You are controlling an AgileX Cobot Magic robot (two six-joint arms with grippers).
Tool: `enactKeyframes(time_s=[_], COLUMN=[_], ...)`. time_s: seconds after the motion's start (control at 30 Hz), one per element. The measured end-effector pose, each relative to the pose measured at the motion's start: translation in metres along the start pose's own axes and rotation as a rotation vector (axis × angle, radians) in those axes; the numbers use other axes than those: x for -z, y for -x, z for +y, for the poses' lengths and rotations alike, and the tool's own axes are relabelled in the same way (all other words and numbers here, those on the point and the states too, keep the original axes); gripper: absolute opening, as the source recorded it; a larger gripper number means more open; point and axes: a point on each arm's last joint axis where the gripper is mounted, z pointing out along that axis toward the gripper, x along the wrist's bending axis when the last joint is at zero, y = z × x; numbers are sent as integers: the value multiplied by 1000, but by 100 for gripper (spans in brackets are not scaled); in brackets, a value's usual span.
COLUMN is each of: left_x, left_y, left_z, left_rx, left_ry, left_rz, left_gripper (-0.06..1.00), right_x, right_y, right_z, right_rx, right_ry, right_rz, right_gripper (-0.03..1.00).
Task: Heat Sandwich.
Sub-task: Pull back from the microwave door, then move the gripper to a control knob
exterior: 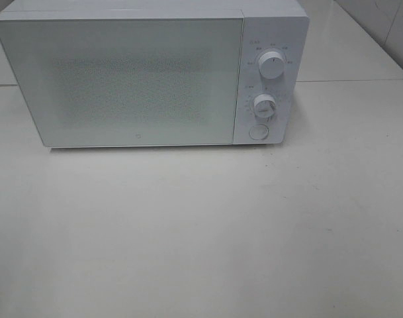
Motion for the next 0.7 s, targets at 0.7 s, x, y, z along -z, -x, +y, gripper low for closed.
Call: enactKeyframes(time_s=[0.7], left_x=[29], left_y=[3], left_z=[-23], left_rx=[34], left_ry=[240], left_rz=[22], left_gripper=[97], right_x=[0], right_y=[0], right_z=[0], right_rx=[0], right_ry=[0], right_rz=[0], right_gripper=[76])
